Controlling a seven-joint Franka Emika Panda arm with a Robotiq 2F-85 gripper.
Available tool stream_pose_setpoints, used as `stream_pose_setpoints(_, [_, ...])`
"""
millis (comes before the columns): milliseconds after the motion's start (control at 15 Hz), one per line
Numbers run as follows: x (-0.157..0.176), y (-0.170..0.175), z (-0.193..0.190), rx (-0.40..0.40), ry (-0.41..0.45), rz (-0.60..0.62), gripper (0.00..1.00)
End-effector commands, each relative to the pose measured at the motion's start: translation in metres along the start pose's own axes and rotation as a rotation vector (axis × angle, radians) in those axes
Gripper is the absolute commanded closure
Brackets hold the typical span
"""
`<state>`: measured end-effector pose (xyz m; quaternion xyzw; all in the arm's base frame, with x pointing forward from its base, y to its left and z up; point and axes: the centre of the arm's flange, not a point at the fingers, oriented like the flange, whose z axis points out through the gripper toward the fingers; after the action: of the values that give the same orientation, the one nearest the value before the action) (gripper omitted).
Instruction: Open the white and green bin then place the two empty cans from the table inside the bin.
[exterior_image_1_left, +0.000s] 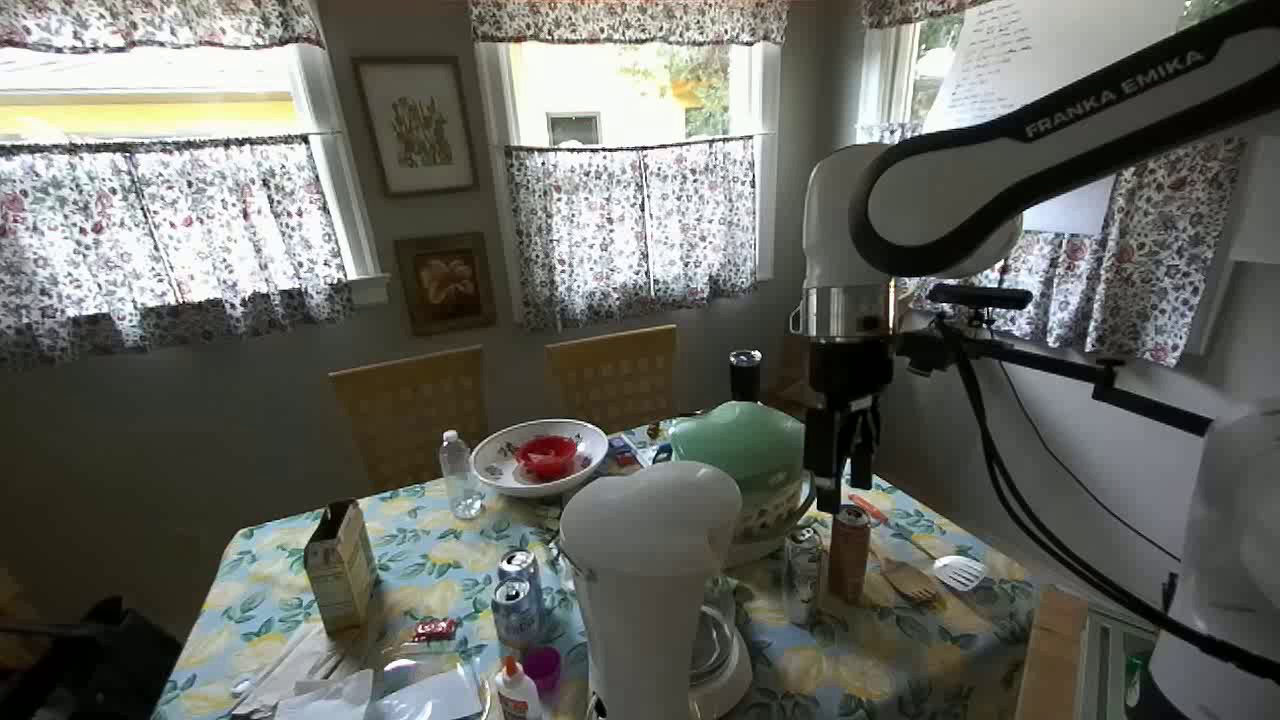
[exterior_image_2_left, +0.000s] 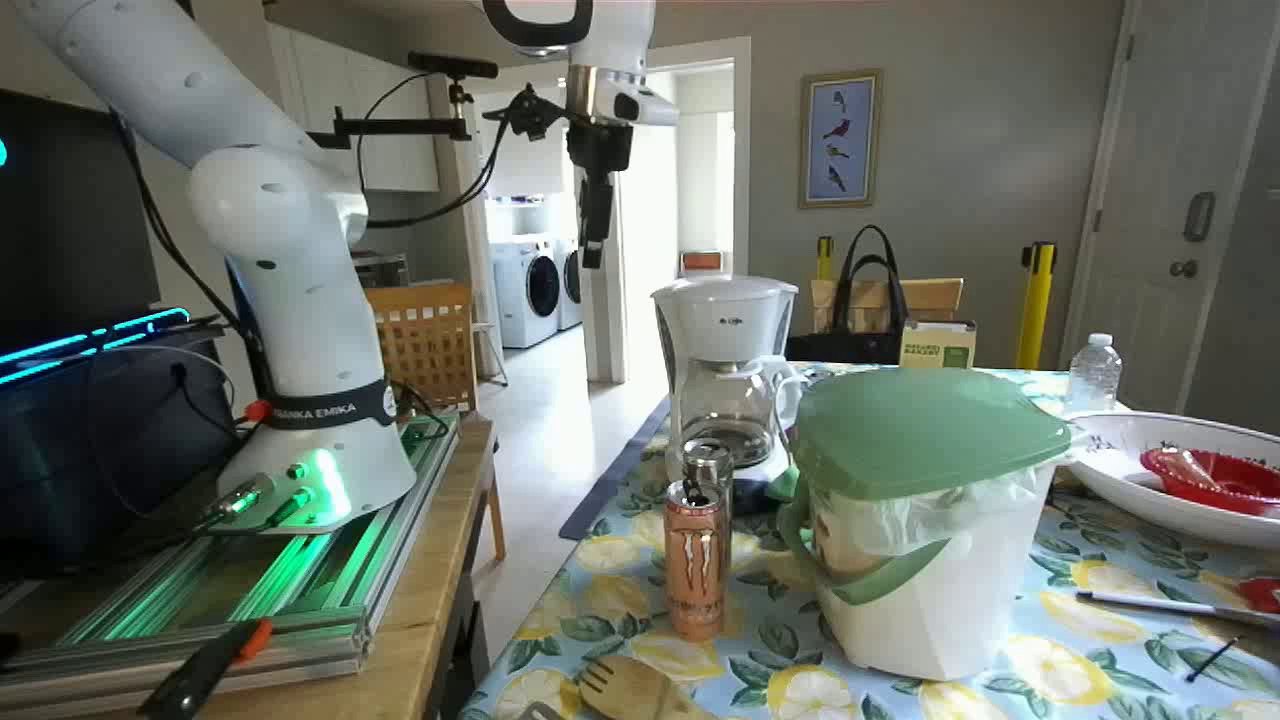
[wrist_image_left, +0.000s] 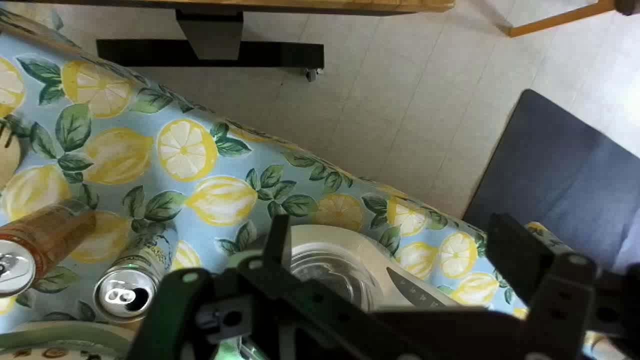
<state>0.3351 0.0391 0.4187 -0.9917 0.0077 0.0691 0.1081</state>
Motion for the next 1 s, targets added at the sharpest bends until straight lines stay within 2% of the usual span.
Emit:
stream_pose_setpoints(0, [0.0,0.0,0.0,0.0,0.0,0.0,0.0])
stream_pose_setpoints(333, [0.0,0.0,0.0,0.0,0.0,0.0,0.0])
stream_pose_setpoints(467, [0.009,0.025,-0.006,-0.058,0.113,0.068,0.0])
stream_pose_setpoints(733, [0.019,0.077,-0.022,-0.046,0.265,0.15,0.0])
stream_pose_setpoints(933, [0.022,0.105,-0.017,-0.052,0.339,0.143,0.0])
